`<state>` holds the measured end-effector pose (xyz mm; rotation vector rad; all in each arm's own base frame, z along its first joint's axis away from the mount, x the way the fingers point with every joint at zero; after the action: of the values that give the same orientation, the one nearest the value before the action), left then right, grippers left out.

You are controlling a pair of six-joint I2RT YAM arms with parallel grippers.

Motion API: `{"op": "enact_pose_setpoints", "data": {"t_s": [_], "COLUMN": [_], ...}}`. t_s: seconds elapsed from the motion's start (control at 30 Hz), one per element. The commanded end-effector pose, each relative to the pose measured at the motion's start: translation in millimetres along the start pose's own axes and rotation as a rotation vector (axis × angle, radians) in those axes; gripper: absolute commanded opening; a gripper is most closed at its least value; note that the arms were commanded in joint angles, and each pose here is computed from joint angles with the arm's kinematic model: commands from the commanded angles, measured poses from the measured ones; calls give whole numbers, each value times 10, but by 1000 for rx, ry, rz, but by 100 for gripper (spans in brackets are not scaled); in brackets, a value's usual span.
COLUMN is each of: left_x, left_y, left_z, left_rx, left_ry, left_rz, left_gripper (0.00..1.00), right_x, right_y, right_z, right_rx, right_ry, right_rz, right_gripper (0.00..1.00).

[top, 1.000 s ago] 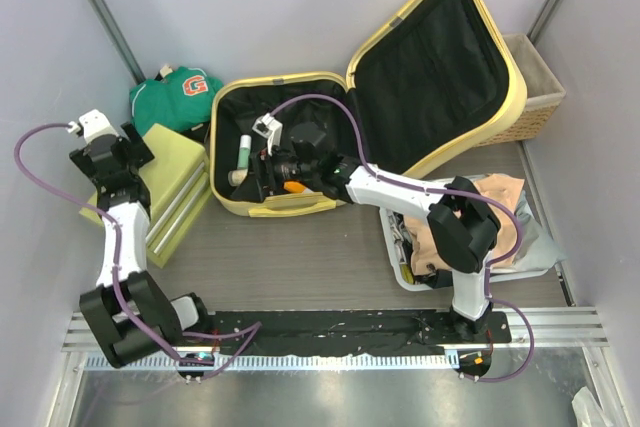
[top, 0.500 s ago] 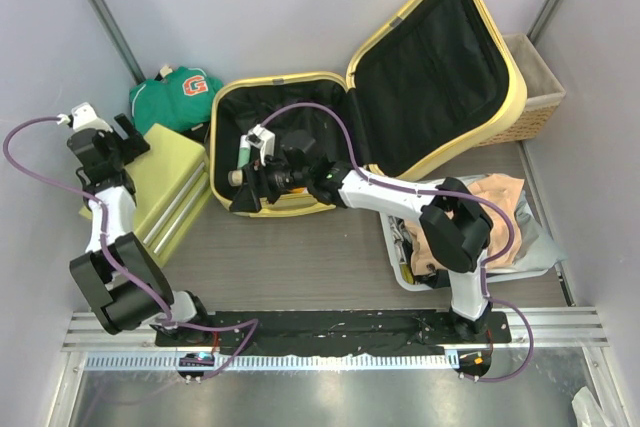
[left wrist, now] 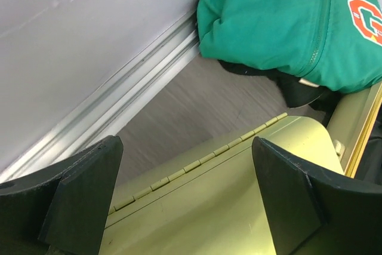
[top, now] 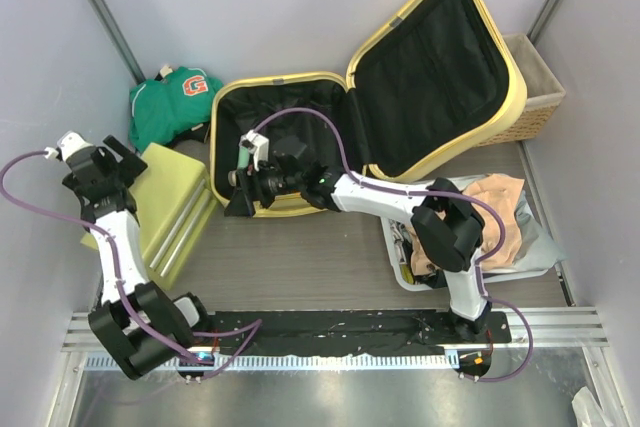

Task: Open, take out, and arrange the luggage
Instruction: Adjust the storage box at the center of the board.

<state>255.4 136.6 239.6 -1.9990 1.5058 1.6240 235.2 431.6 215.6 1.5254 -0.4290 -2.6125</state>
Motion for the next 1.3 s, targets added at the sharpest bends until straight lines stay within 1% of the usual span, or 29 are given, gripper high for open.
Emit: {"op": "enact_pose_setpoints", "data": {"t_s": [0.0, 0.1, 0.13, 0.2, 0.27, 0.3, 0.33, 0.4, 0.43, 0.47, 0.5, 0.53, 0.6, 0.67, 0.73, 0.77, 0.8, 0.83, 0.9, 1.07, 1.27], "left_x": [860, 802, 728, 629, 480, 402, 317, 228, 189, 151, 123, 59, -9, -30, -59, -55, -82, -70, -56, -55, -84], "left_y": [292, 385, 474, 588, 756, 833, 956, 1043, 1082, 1104, 1100, 1122, 1110, 1134, 1160, 1172, 1193, 1187, 1166, 1108, 1157], "left_z": [441, 433, 414, 392, 371, 354, 334, 285, 250, 218, 169, 125, 43, -28, -80, -99, -136, -158, -213, -302, -378], "left_rx": [-234, -241, -228, -225, -221, -220, -204, -175, -145, -124, -88, -69, -46, -21, 18, 36, 65, 83, 108, 132, 151], "left_ry": [0, 9, 8, -1, -22, -29, -31, -1, 8, 20, 21, 18, -12, -37, -33, -31, -19, -20, -35, -66, -111], "left_rz": [451, 406, 354, 299, 214, 177, 105, 35, 9, -11, -8, -15, -10, -23, -56, -66, -90, -86, -76, -47, -41], "left_gripper": [93, 93, 93, 93, 93, 92, 93, 93, 93, 93, 93, 93, 91, 91, 91, 91, 91, 91, 91, 91, 91], "right_x": [-109, -45, 1, 66, 53, 135, 98, 197, 184, 347, 414, 430, 679, 670, 796, 748, 760, 847, 780, 750, 830], "right_y": [-144, -209, -242, -274, -295, -295, -299, -309, -330, -348, -379, -412, -521, -613, -774, -850, -906, -991, -1088, -1278, -1346], "right_z": [149, 203, 234, 242, 371, 377, 432, 564, 581, 610, 601, 616, 565, 596, 579, 591, 591, 557, 564, 511, 476], "right_rx": [-23, -17, -13, 12, -21, 3, -3, -4, 28, 35, 38, 27, 20, -14, -16, -21, -22, -16, -7, 2, 81], "right_ry": [29, 24, 17, -34, -57, -113, -122, -145, -185, -214, -252, -316, -391, -439, -471, -487, -500, -513, -531, -526, -543], "right_rz": [-53, -37, -26, -20, -64, -74, -125, -139, -191, -184, -200, -243, -224, -260, -253, -275, -280, -273, -307, -333, -303], "right_gripper": [76, 75, 75, 72, 69, 68, 68, 68, 68, 67, 67, 66, 62, 59, 57, 56, 56, 56, 55, 55, 56]}}
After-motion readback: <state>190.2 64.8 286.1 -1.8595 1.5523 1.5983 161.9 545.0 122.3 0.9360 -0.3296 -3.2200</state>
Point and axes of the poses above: each gripper's point midway between its finger pads, its own y axis back along the fingers, its own z axis along the line the jaws close on, x = y × z, the point moved 9 cm from there along y, back along the fingers, and after that the axes turned 8 degrees about y, right-handed, at the moved point
